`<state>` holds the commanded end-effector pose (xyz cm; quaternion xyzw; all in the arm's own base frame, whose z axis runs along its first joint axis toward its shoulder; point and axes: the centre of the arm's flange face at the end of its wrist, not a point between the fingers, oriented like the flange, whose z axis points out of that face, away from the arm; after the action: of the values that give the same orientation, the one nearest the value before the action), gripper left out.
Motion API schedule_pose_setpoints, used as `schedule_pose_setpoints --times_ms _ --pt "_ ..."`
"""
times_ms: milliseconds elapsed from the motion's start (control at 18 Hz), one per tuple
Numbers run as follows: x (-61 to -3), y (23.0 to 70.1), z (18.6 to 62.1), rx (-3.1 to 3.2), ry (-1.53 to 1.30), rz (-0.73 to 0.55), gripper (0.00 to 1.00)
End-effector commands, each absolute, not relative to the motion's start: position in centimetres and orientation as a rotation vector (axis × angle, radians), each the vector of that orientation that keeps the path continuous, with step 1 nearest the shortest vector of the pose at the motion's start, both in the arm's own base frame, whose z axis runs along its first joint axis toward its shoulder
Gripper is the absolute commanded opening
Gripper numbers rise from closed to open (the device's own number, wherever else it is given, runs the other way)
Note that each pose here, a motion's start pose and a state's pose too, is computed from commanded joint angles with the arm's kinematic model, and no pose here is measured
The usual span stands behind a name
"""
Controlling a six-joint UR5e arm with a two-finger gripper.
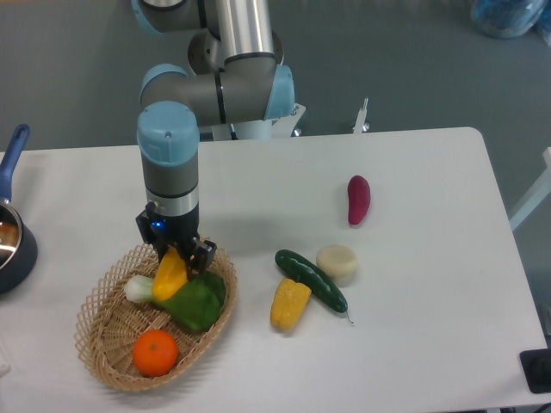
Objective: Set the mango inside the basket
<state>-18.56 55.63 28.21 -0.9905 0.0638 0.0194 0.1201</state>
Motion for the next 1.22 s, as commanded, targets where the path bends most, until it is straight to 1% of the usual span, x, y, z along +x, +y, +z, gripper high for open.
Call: schedule_pose_setpoints --times_ms 167,278,333,444,556,722,778,889,1056,1222 --pt "-18.8 55.6 28.6 -2.903 0.188 0.097 1.00" --pt "-19.5 55.7 29.9 -2.901 0.188 0.175 1.00" --pt "-20.3 56.2 32.1 -2.872 0.209 0.242 1.00" --pt "-22.0 57.5 36.4 -2.805 0.266 0.330 1.00" --pt "-24.1 57.7 40.0 -2.787 0.308 0.418 1.00" --pt "-26.3 56.2 42.1 -2.903 0.563 0.573 1.00" --pt "-26.5 55.7 42.8 -2.906 0.612 0.600 1.00" --pt "-27.4 54.2 43.7 -2.909 0.598 0.615 1.00" --pt "-28.2 53.2 43.6 -2.936 0.580 0.600 1.00" --pt "-28.6 53.1 43.8 -2.933 0.666 0.615 1.00"
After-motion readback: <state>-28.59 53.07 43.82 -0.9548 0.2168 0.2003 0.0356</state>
